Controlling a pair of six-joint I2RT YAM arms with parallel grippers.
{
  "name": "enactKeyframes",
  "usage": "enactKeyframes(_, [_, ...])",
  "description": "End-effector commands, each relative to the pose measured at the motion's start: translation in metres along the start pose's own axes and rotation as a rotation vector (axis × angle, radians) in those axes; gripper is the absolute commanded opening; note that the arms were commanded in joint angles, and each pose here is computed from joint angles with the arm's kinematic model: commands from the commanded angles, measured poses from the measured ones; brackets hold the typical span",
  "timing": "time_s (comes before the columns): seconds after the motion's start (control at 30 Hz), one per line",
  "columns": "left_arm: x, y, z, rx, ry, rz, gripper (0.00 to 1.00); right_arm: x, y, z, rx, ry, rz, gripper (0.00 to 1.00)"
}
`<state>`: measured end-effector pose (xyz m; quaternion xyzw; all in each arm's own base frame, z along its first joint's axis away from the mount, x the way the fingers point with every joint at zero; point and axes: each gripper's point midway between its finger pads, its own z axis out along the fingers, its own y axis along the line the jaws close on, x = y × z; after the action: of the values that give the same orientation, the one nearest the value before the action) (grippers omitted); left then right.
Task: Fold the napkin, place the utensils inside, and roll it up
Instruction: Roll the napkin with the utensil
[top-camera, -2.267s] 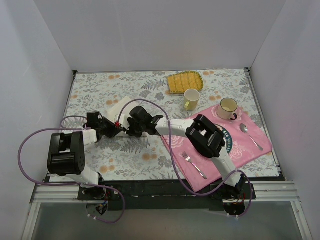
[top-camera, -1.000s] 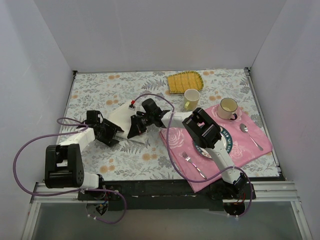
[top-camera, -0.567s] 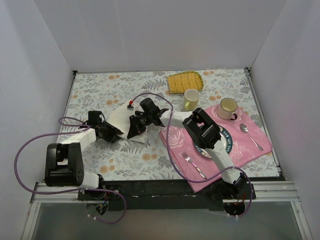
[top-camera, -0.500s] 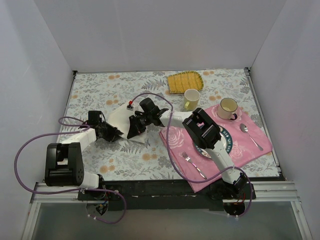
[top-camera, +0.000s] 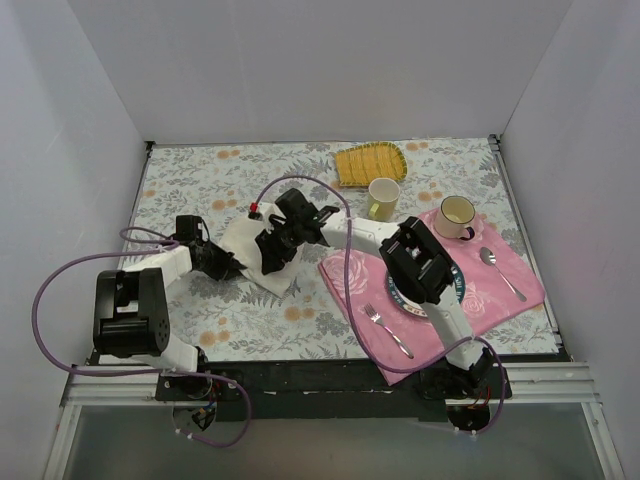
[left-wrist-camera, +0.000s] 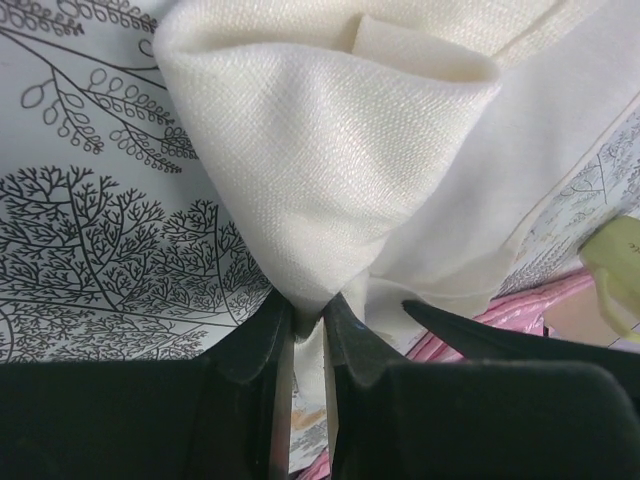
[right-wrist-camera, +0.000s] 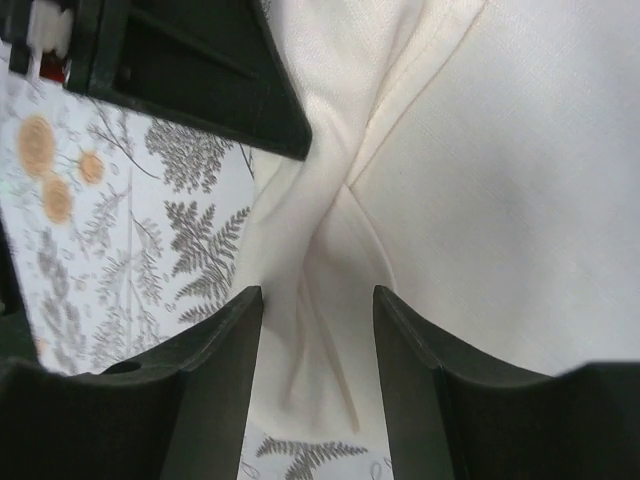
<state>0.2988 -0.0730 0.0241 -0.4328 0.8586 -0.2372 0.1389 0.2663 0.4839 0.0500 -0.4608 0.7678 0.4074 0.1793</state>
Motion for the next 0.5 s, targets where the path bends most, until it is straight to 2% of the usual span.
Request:
enactKeyframes(0.0, [0.001,0.018,-0.002,-0.122,0.041,-0.005,0.00,-0.028,0.015,-0.024,0.155,-0.039,-0.307,0.57])
enactKeyframes(0.03, [0.001,0.017,-0.003,-0.129,0.048,-0.007,0.00,-0.017,0.013,-0.022,0.181,-0.024,-0.324,0.57])
enactKeyframes(0.07, [0.003,0.018,-0.005,-0.143,0.062,-0.014,0.00,-0.029,0.011,-0.028,0.240,-0.056,-0.369,0.61])
enactKeyframes(0.17, [0.002,0.014,-0.009,-0.152,0.070,-0.030,0.00,-0.028,0.020,-0.026,0.278,-0.062,-0.410,0.62])
enactKeyframes(0.2, [0.000,0.011,-0.010,-0.146,0.070,-0.032,0.00,-0.030,0.026,-0.023,0.278,-0.067,-0.432,0.70])
enactKeyframes(0.23, [0.000,0.010,-0.010,-0.150,0.073,-0.040,0.00,-0.029,0.030,-0.021,0.280,-0.066,-0.449,0.96])
enactKeyframes(0.47, [0.006,0.006,-0.015,-0.157,0.130,-0.082,0.00,-0.022,0.029,-0.004,0.421,-0.036,-0.542,0.96])
